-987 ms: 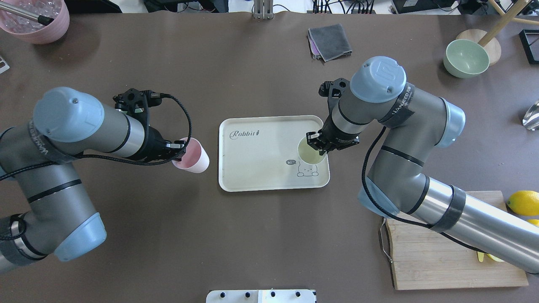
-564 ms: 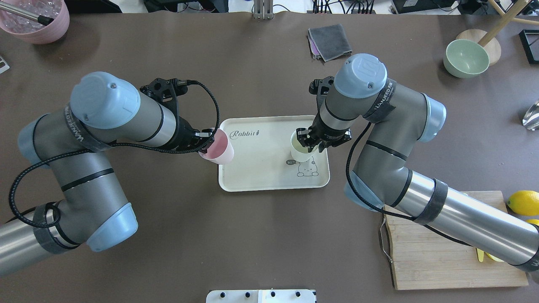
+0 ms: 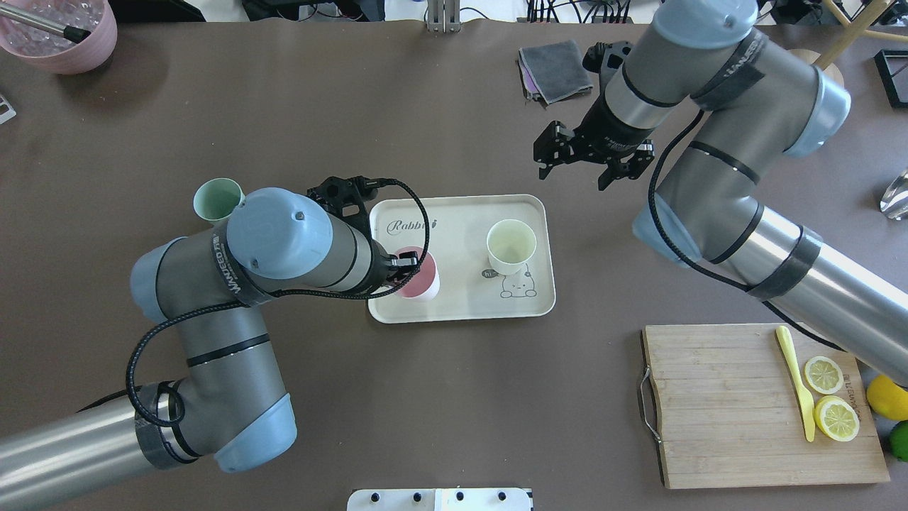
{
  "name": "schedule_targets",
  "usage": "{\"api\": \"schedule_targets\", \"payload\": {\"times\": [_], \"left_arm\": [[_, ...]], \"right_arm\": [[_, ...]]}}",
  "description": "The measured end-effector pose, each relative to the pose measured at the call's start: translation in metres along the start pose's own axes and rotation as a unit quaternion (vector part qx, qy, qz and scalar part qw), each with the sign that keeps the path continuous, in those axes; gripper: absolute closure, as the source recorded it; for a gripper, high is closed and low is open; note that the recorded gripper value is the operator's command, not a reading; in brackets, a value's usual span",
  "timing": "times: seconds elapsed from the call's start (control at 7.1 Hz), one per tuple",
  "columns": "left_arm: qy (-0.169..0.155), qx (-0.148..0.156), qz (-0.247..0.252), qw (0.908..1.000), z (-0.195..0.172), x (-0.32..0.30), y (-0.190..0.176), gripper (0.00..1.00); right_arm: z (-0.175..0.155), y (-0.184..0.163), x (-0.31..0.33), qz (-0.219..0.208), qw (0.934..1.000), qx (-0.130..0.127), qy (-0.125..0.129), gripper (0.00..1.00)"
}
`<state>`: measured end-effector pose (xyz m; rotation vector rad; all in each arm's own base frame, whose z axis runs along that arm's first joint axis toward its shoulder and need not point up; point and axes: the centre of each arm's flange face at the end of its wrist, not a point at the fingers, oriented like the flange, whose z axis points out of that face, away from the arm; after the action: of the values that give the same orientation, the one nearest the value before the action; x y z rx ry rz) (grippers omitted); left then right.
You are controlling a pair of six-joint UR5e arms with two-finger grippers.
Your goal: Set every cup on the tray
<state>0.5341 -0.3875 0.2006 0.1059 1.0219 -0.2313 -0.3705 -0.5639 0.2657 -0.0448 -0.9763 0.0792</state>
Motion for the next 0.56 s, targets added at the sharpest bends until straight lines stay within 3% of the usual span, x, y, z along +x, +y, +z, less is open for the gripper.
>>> {"api": "schedule_targets", "payload": {"times": [0.14, 0.28, 0.42, 0.56], "left_arm": [[-0.007, 0.009, 0.001, 0.9999, 0.012, 0.003, 0.009, 1.0], [-0.014, 0.013, 0.003, 0.9998, 0.021, 0.002, 0.011, 0.81], [-0.02, 0.016, 0.004, 0.9997, 0.027, 0.0, 0.01, 0.17], [-0.023, 0.019, 0.007, 0.9996, 0.029, -0.001, 0.008, 0.14]], "right_arm": [[-0.016, -0.021, 0.032, -0.007, 0.9999, 0.01, 0.005, 0.0], [-0.026, -0.041, 0.072, -0.019, 0.9995, 0.018, 0.018, 0.0], [-0.031, -0.057, 0.111, -0.033, 0.9987, 0.022, 0.033, 0.0], [-0.03, -0.07, 0.146, -0.04, 0.998, 0.02, 0.046, 0.0]]}}
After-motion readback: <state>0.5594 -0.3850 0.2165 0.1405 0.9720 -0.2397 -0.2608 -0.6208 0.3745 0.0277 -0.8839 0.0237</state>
